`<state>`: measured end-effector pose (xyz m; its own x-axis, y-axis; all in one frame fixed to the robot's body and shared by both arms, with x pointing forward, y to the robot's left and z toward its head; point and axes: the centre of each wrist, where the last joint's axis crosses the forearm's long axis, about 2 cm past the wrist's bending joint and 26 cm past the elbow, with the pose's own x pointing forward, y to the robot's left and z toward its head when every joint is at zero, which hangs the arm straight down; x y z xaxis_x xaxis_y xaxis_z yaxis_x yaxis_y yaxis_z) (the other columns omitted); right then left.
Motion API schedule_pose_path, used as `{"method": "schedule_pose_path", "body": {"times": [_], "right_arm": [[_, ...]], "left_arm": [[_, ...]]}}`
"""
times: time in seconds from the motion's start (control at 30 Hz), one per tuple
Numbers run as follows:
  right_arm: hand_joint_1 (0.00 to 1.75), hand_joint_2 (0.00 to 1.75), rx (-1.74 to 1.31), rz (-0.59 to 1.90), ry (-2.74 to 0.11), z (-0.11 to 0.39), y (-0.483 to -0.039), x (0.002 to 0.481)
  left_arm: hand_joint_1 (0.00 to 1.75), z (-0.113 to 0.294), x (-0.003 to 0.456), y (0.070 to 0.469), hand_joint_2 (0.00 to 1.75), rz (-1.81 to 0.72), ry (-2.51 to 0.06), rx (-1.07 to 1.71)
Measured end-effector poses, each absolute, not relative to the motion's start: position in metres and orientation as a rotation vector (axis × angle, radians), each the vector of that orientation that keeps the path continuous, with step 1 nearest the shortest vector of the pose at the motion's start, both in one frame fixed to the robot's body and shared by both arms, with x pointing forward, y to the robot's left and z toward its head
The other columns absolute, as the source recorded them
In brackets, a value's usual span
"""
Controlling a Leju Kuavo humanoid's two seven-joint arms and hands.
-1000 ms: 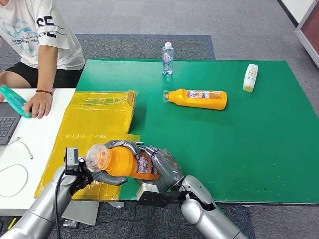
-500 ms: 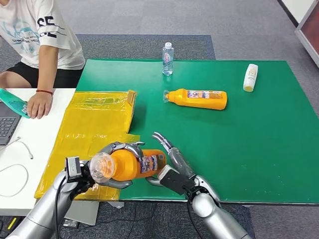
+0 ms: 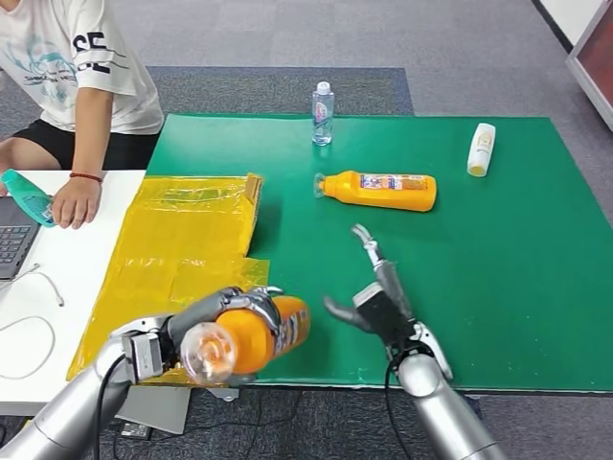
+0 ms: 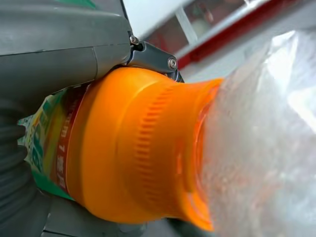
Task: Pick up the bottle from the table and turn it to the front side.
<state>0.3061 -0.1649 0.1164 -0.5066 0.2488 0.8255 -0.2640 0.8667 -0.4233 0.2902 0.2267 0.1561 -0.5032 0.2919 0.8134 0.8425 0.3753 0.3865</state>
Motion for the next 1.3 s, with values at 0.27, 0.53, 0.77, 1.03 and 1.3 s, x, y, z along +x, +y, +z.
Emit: {"method": "schedule_pose_path", "body": {"times": [0.27, 0.53, 0.77, 1.03, 1.3], "right_arm": [[0.0, 1.75, -0.007, 0.306, -2.063, 0.138, -0.222, 0.331], [0.0, 1.75, -0.028, 0.253, -2.079, 0.141, -0.243, 0.334], [0.0, 1.75, -0.02, 0.266, -2.071, 0.136, -0.245, 0.331], [0.0, 1.75, 0.009, 0.281, -2.042, 0.125, -0.241, 0.328], [0.0, 1.75, 0.037, 0.339, -2.017, 0.12, -0.225, 0.328]], "left_arm": [[1.75, 0.157, 0.286, 0.229, 1.75, -1.279, -1.966, -0.894], [1.75, 0.159, 0.294, 0.24, 1.75, -1.441, -1.888, -0.853], [1.75, 0.195, 0.351, 0.299, 1.75, -1.668, -1.566, -0.586], [1.75, 0.308, 0.4, 0.37, 1.75, -1.658, -1.401, -0.363], [1.75, 0.361, 0.411, 0.375, 1.75, -1.708, -1.23, -0.258]]}}
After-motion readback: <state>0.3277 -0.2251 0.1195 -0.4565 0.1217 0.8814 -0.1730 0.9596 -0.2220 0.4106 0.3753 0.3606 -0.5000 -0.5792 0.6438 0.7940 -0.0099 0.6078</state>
